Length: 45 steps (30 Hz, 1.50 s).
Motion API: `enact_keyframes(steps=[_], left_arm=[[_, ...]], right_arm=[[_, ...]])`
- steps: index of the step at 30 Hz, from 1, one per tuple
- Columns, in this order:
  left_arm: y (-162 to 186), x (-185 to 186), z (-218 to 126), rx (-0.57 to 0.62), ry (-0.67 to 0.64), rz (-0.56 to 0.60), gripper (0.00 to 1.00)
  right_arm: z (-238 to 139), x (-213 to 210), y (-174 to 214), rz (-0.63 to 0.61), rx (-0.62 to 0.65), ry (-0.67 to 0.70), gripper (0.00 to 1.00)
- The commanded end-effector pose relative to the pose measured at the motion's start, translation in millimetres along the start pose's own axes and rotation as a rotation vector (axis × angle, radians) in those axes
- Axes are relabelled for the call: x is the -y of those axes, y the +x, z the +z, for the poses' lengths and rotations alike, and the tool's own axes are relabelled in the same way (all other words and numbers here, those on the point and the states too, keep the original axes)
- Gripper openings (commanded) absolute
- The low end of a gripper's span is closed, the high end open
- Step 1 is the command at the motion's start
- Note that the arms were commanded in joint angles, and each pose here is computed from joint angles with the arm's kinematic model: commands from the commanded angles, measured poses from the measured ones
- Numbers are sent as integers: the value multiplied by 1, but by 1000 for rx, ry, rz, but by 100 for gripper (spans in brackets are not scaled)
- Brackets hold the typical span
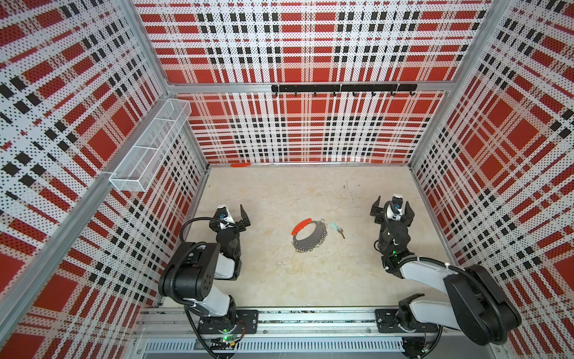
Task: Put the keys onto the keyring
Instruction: 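Raise both grippers from rest and move them toward the keyring, then lower the left gripper onto the silver keyring rim near the red handle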
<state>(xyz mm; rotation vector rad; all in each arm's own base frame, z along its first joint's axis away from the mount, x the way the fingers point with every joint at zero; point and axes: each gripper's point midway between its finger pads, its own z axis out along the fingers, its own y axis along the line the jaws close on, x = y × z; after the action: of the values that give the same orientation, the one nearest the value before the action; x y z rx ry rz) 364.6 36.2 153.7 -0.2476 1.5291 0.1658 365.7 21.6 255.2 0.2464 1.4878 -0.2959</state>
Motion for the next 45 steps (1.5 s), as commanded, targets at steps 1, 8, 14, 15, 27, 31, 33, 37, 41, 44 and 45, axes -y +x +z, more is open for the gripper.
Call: enact_keyframes(steps=[1, 8, 14, 15, 27, 31, 33, 37, 41, 44, 45], left_arm=[[-6, 0, 4, 17, 5, -3, 98], [-6, 0, 2, 19, -1, -4, 98], [-35, -18, -39, 160, -161, -21, 98], [-45, -19, -48, 177, -233, -3, 98], [-128, 136, -44, -97, 109, -168, 98], [-118, 137, -27, -201, 190, -382, 98], [-121, 141, -19, -237, 282, -459, 98], [-116, 165, -26, -278, 394, -462, 98], [-86, 218, -55, -361, 448, -421, 95], [-54, 265, -79, -463, 552, -480, 81], [-43, 280, -86, -498, 581, -497, 76]], right_arm=[[-1, 2, 13, 102, -176, 34, 100], [-12, 4, 65, 272, -367, 6, 100], [-40, -56, 89, 370, -412, -325, 100], [-42, -62, 92, 330, -407, -338, 100], [-44, -44, 110, 356, -311, -261, 92], [-45, -65, 111, 319, -409, -340, 96], [-43, -67, 112, 304, -437, -334, 97], [-45, -68, 117, 325, -418, -344, 96], [-40, -69, 124, 304, -464, -314, 96], [-38, -61, 126, 322, -465, -264, 95], [-38, -57, 126, 325, -461, -243, 94]])
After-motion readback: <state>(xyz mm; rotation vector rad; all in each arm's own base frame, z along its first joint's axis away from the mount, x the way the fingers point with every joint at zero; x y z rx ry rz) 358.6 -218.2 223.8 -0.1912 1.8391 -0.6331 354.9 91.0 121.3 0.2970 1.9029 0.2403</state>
